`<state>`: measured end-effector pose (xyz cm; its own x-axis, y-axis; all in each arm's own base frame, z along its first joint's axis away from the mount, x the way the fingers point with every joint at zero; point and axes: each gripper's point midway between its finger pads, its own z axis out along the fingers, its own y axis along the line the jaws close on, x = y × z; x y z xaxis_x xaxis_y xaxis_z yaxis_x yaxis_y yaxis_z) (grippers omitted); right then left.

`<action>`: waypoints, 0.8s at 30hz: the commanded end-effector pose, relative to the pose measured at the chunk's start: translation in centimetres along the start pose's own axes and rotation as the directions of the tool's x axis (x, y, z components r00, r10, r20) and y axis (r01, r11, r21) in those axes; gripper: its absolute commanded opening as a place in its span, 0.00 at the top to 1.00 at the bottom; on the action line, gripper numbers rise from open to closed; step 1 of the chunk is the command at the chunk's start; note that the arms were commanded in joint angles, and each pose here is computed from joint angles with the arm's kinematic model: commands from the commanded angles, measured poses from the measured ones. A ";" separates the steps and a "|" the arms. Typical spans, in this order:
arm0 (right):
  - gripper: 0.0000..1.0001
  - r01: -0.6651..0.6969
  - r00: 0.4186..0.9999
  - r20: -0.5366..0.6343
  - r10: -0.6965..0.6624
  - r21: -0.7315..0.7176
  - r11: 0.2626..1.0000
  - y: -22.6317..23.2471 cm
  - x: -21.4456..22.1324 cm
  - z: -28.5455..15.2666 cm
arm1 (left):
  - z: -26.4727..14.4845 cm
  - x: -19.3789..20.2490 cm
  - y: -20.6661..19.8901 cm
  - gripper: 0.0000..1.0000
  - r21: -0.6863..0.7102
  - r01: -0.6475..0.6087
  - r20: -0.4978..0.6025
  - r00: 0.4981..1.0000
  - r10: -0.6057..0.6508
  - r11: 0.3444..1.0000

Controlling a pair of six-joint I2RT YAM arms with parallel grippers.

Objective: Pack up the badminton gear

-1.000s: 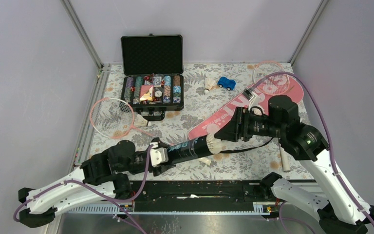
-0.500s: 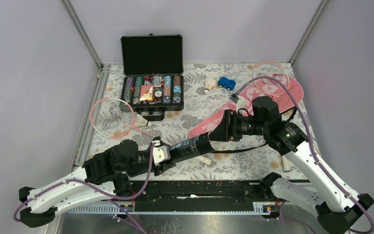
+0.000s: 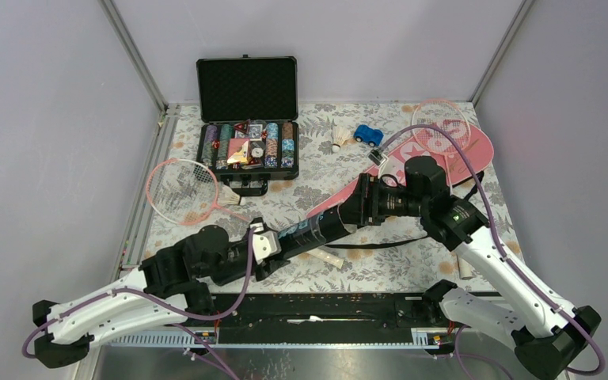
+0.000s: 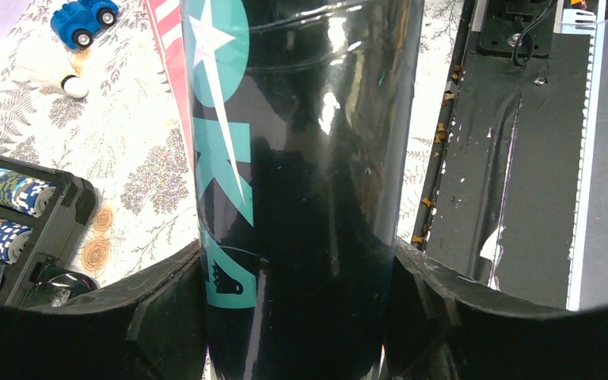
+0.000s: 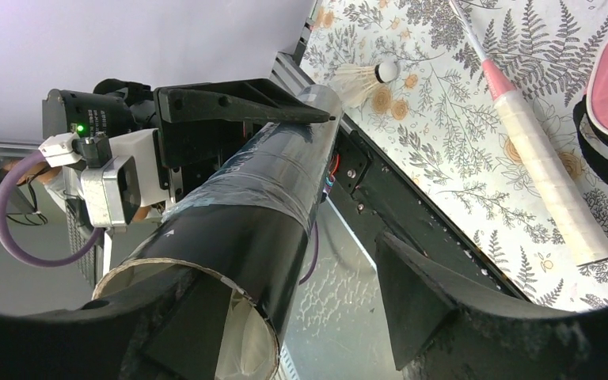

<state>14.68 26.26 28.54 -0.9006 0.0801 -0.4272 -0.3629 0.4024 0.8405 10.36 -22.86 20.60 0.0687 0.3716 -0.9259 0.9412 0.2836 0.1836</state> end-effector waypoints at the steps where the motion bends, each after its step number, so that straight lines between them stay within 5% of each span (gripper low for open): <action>1: 0.28 0.018 0.999 0.052 -0.017 -0.017 1.000 1.0 -1.5 0.0 | 0.2 -4.6 0.2 0.61 0.008 -0.036 0.164 0.986 0.034 0.999; 15: 0.19 0.081 0.900 0.400 -0.171 0.231 0.970 -2.0 -11.1 -6.3 | -0.1 -1.7 4.4 0.62 -0.233 -0.046 0.040 0.998 0.056 0.971; 24: 0.18 -0.005 0.913 0.314 -0.258 0.644 0.765 -13.2 -17.5 -10.0 | 0.4 -0.9 5.9 0.61 -0.296 -0.197 -0.001 0.978 0.206 0.934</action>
<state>29.68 14.66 31.03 -0.6335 0.3564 -0.6868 -0.2206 0.7676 0.6018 14.51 -21.33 19.47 0.1453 0.4721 -0.8695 0.8345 0.4136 0.3640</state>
